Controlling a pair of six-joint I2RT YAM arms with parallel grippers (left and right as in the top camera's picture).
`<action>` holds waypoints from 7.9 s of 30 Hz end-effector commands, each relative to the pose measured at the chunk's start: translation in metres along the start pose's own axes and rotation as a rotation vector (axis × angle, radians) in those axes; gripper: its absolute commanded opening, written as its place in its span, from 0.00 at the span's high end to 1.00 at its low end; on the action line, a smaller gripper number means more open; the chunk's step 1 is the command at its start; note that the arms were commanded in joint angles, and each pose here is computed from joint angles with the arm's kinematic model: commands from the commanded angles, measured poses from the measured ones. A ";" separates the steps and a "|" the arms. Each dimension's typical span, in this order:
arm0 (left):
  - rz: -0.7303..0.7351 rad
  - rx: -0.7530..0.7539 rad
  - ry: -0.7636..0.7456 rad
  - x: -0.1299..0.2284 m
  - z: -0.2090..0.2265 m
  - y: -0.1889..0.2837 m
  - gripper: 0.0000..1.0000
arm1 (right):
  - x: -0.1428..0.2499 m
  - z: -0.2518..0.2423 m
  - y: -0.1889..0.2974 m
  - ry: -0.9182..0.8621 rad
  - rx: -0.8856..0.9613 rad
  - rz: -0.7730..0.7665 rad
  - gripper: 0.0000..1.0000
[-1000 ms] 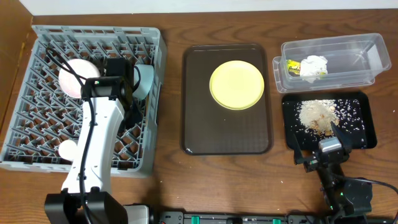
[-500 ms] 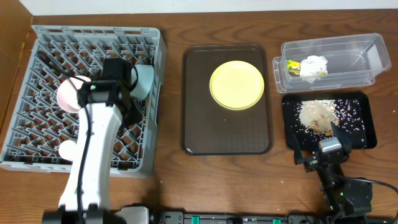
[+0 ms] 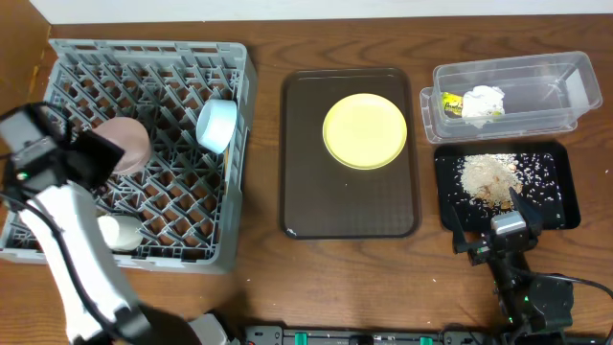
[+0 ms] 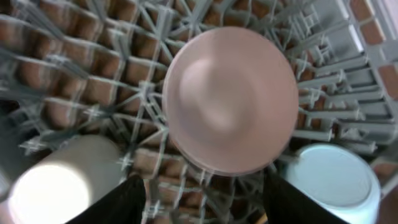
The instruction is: Sort waste into correct bins and load items into the dishwasher
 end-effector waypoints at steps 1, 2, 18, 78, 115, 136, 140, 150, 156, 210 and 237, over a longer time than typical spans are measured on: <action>0.107 0.112 0.063 -0.003 0.002 -0.036 0.39 | 0.000 0.000 0.000 0.006 -0.001 -0.001 0.01; 0.143 0.130 0.082 -0.003 0.005 -0.053 0.39 | 0.000 0.000 0.000 0.006 -0.001 -0.001 0.01; 0.234 0.105 0.094 0.007 0.016 -0.090 0.92 | 0.000 0.000 0.000 0.006 -0.001 -0.001 0.01; -0.379 -0.935 -0.992 0.113 -0.042 -0.012 0.93 | 0.000 0.000 0.000 0.006 0.000 -0.001 0.01; -0.308 -0.912 -1.136 0.136 -0.049 -0.014 0.92 | 0.000 0.000 0.000 0.006 -0.001 -0.001 0.01; -0.137 -0.748 -0.967 0.187 -0.043 0.000 0.21 | 0.000 0.000 0.000 0.006 -0.001 -0.001 0.01; -0.037 -0.672 -0.920 0.197 -0.044 0.004 0.18 | 0.000 0.000 0.000 0.006 -0.001 -0.001 0.01; 0.167 -0.408 -0.790 0.208 -0.070 0.046 0.18 | 0.000 0.000 0.000 0.006 0.000 -0.001 0.01; 0.294 0.180 -0.825 0.240 -0.156 0.049 0.25 | 0.000 0.000 0.000 0.006 0.000 -0.001 0.01; 0.091 0.649 -0.714 0.167 -0.236 0.027 0.93 | 0.000 0.000 0.000 0.006 -0.001 -0.001 0.01; -0.293 -0.280 -0.641 -0.013 -0.036 0.000 0.93 | 0.000 0.000 0.000 0.006 -0.001 -0.001 0.01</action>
Point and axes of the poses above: each gripper's point midway between its finger pads, its own y axis back along the fingers, its own z axis along the line the jaws close on, x = y × z, the point moved 4 cm from there along y, back along the fingers, and after that the axes turned 3 degrees about -y, right-handed, at the moved point
